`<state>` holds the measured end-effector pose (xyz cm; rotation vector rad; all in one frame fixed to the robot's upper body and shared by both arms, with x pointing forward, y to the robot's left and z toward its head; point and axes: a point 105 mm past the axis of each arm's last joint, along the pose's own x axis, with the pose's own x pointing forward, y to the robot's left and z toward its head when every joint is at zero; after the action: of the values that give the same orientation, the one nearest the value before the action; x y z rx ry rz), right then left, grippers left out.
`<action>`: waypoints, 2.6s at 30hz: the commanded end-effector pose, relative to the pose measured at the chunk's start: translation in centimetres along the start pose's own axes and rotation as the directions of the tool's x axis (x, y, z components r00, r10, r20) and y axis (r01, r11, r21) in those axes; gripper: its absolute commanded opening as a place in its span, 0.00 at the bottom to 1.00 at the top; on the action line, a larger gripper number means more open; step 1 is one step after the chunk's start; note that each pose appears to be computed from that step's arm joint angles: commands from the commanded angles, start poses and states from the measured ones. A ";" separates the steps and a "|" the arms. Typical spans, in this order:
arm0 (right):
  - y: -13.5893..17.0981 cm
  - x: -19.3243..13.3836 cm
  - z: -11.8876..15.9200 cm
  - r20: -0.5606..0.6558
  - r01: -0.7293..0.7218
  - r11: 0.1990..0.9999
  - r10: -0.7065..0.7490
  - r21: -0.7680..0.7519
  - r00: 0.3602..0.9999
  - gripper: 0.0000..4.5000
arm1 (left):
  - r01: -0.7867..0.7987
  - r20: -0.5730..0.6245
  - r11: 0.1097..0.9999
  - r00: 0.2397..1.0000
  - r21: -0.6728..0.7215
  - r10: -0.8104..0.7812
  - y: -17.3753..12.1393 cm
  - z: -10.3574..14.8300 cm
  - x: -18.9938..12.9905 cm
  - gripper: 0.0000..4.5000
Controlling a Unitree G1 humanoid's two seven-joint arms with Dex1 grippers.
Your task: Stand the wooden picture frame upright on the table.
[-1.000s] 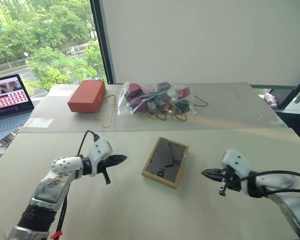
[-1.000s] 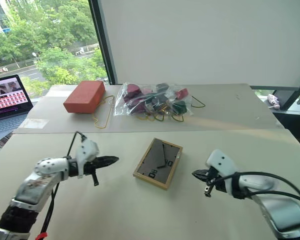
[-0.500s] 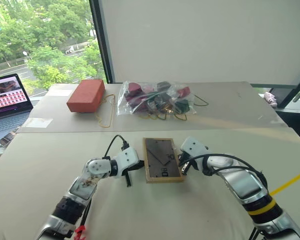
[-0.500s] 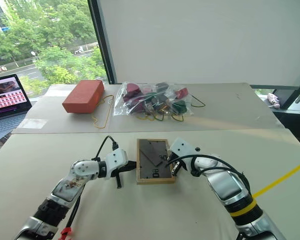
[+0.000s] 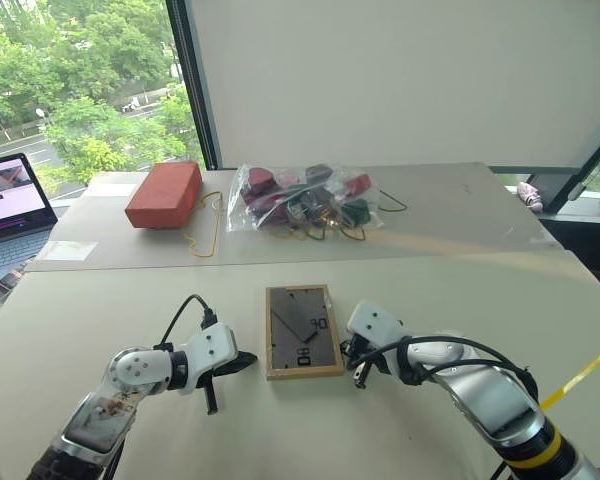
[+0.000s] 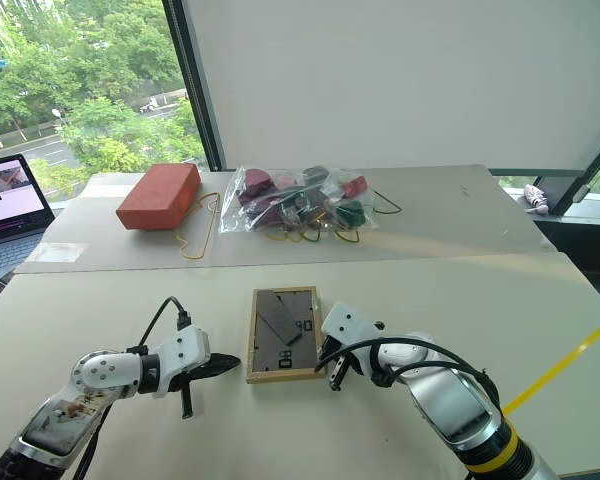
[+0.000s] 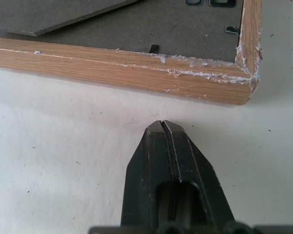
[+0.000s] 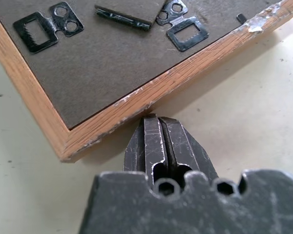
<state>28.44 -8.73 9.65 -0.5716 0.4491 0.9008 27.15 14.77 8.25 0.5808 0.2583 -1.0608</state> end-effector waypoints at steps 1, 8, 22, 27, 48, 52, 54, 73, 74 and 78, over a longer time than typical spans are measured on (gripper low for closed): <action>0.7 0.2 0.5 0.012 -0.032 0.999 0.032 0.007 0.999 0.02 | -0.012 -0.021 1.000 1.000 -0.008 0.012 0.4 -0.5 0.3 0.00; 0.3 -0.1 -0.2 -0.007 -0.014 1.000 0.015 0.027 1.000 0.02 | -0.049 -0.035 0.996 0.998 0.072 0.052 1.7 -0.8 -0.9 0.00; 0.1 0.3 0.0 0.019 -0.070 0.996 0.069 0.064 0.997 0.00 | -0.208 0.289 0.386 0.943 0.899 -0.163 1.4 1.3 -1.6 0.65; 0.0 0.5 0.5 0.012 -0.084 0.994 0.083 0.076 0.996 0.00 | -0.128 0.216 0.374 0.955 0.918 -0.204 1.0 -0.6 0.5 1.00; -0.6 0.5 0.4 -0.012 -0.027 0.994 0.029 0.110 1.000 0.00 | -0.148 0.241 0.353 0.942 0.924 -0.235 0.4 -2.4 1.7 0.48; -2.3 -0.4 1.1 0.027 0.015 0.991 -0.019 0.136 0.999 0.00 | -0.158 0.245 0.347 0.944 0.925 -0.223 0.4 -2.6 1.8 0.27; -3.2 -1.1 2.1 0.079 0.012 0.985 -0.026 0.172 0.996 0.00 | -0.166 0.251 0.343 0.943 0.925 -0.220 0.3 -2.6 1.9 0.26; -3.7 4.3 9.6 0.287 -0.407 0.834 0.313 0.374 0.905 0.99 | -0.233 0.321 0.356 0.923 0.905 -0.212 -0.8 -1.7 2.5 0.26; -3.8 4.8 9.3 0.278 -0.407 0.831 0.316 0.381 0.907 1.00 | -0.235 0.323 0.356 0.923 0.905 -0.211 -0.8 -1.7 2.5 0.26; -3.6 6.3 8.2 0.235 -0.413 0.828 0.346 0.380 0.908 1.00 | -0.239 0.329 0.359 0.920 0.902 -0.214 -1.0 -1.5 2.5 0.26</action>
<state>35.81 -2.20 13.48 0.0271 0.6128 1.1507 28.71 13.17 7.82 1.3711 -0.9113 -1.1304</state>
